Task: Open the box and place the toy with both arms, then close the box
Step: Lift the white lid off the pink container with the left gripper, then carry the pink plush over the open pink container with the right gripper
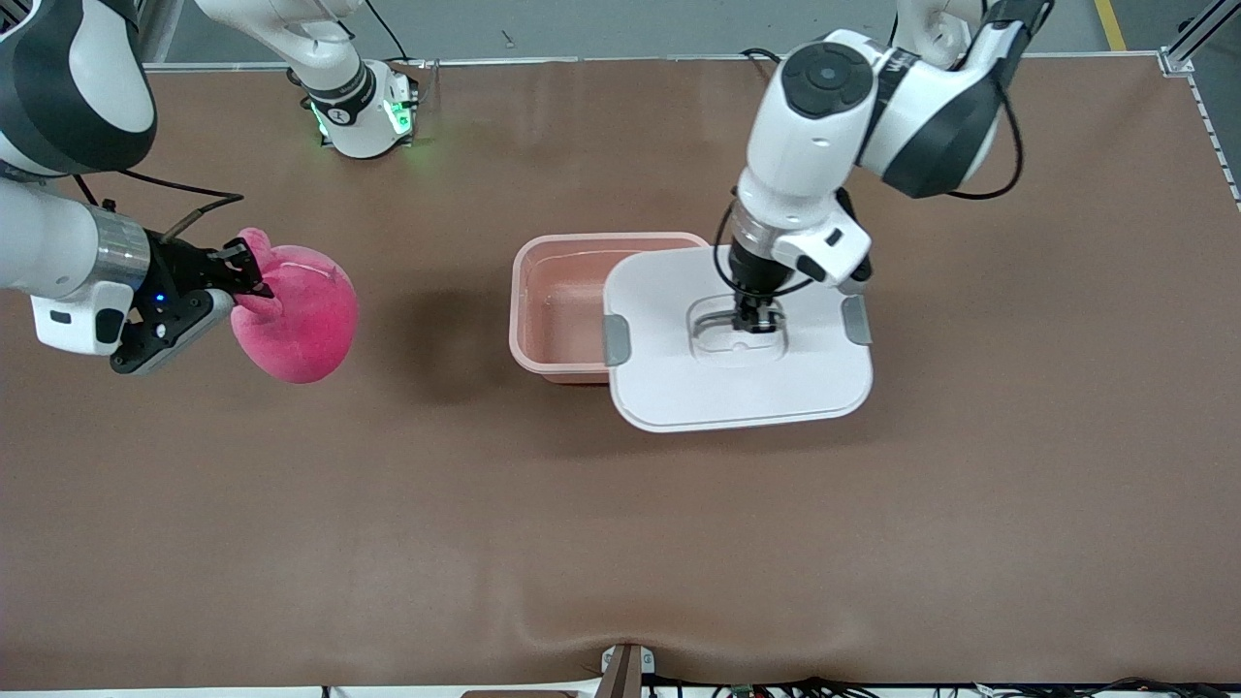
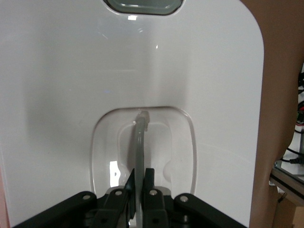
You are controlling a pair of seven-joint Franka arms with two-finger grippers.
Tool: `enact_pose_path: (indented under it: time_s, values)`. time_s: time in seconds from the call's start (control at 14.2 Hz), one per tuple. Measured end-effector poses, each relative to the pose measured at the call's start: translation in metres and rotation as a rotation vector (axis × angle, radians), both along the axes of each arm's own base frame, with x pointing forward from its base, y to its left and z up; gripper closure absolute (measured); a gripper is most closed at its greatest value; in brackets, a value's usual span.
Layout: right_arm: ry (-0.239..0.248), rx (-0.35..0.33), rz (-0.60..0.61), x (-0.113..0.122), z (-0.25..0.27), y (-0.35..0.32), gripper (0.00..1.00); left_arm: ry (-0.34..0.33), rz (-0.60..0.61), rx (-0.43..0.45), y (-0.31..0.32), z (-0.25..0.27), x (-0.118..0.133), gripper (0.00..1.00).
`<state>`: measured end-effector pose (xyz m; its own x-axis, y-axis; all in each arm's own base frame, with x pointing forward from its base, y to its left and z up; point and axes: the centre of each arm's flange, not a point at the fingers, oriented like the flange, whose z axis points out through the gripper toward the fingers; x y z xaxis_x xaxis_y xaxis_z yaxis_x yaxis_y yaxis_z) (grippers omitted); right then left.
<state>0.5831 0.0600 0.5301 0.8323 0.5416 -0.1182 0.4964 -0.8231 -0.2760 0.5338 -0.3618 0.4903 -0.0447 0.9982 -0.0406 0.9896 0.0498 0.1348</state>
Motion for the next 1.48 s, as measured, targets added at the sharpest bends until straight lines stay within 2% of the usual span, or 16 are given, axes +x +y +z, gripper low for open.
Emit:
enact_pose_path:
  time_s: [0.28,0.56,0.7,0.92,1.48]
  values:
    - [0.001,0.0,-0.001,0.0,0.0,0.0,0.89,0.013,-0.021,0.025,0.05,0.002,0.026,0.93]
    - [0.001,0.0,-0.001,0.0,0.0,0.0,0.89,0.021,-0.108,0.053,0.107,0.004,0.038,0.93]
    - [0.002,-0.001,-0.005,0.0,0.0,0.0,0.89,0.013,-0.121,0.056,0.129,0.003,0.033,0.93]
    - [0.003,-0.002,-0.01,0.0,0.0,0.0,0.89,-0.054,-0.118,0.035,0.147,-0.005,0.021,0.93]
    - [0.004,-0.003,-0.012,0.0,0.0,0.0,0.89,-0.053,-0.154,0.045,0.163,-0.014,0.009,0.93]
